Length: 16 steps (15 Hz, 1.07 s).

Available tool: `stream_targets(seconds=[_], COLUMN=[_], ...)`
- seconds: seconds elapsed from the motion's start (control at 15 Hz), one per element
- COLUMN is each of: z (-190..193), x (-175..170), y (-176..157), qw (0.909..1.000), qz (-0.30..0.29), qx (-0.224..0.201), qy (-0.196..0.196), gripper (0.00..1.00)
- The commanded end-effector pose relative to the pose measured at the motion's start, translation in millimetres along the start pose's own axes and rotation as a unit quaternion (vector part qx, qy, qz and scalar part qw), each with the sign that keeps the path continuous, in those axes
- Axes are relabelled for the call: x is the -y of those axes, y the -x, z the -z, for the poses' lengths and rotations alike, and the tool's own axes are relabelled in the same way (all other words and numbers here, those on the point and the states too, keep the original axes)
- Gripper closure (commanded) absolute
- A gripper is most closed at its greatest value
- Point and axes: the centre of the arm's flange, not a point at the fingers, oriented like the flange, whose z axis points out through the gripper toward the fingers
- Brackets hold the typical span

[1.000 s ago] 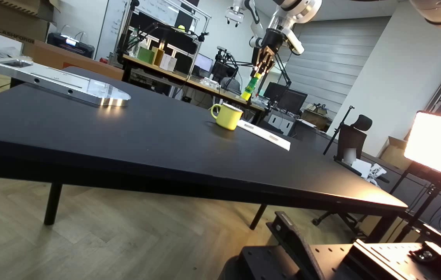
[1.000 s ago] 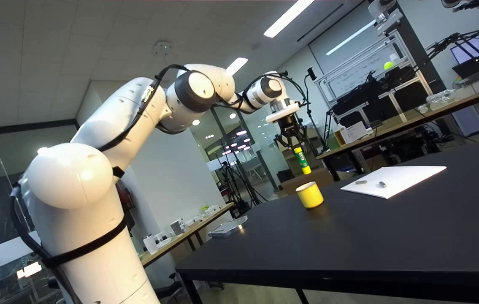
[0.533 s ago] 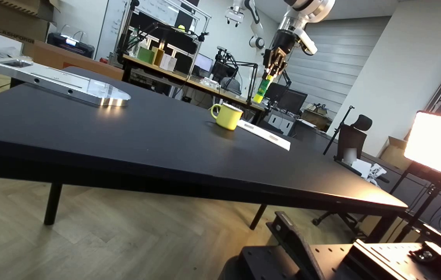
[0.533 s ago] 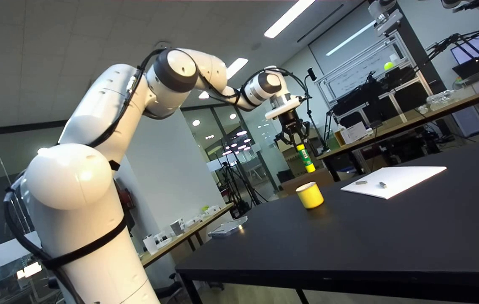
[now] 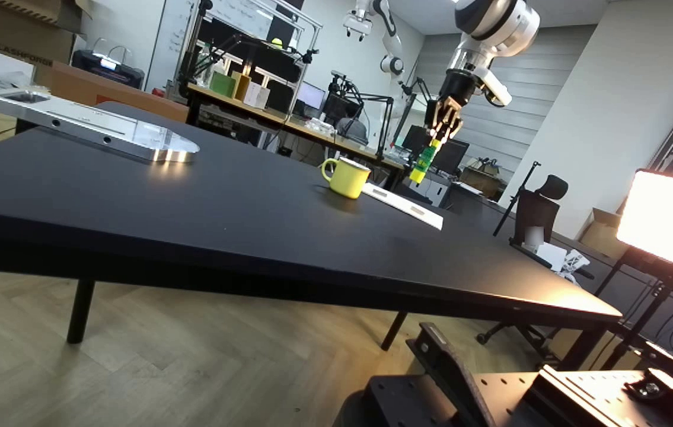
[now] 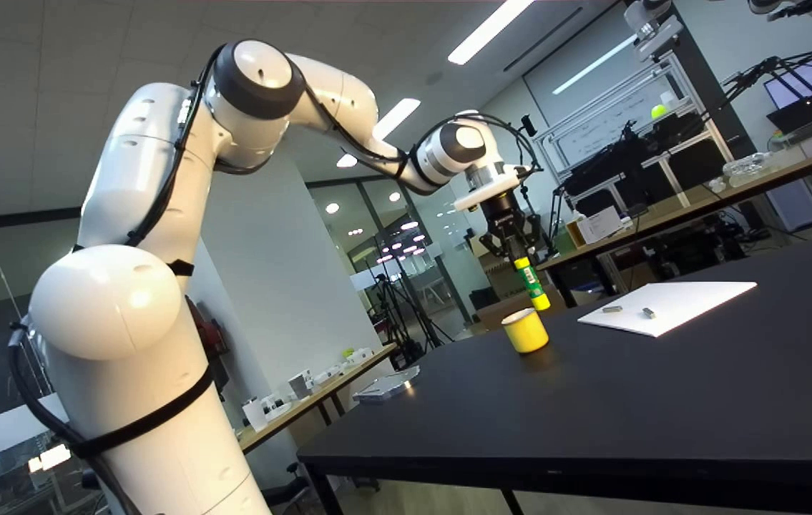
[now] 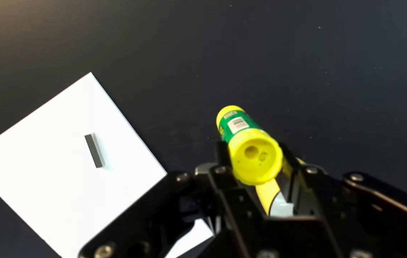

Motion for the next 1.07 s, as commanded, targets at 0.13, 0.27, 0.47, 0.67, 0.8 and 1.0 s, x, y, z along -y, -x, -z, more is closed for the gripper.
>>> stream_targets(seconds=[0.13,0.27,0.47,0.67,0.8,1.0], z=[-37,-52,-65,-74,-81,-89], x=[-9,-18,-26,-32,-36,-40], y=[74,86,102,112,116,120], qw=[0.9991,0.9987,0.9981,0.9975,0.9972,0.9968], qz=[-0.037,-0.047,-0.059,-0.066,-0.071,-0.076], qx=[0.001,0.007,0.011,0.009,0.010,0.011], qy=[0.019,0.016,0.017,0.021,0.022,0.022], gripper=[0.91,0.91,0.91,0.91,0.91,0.91])
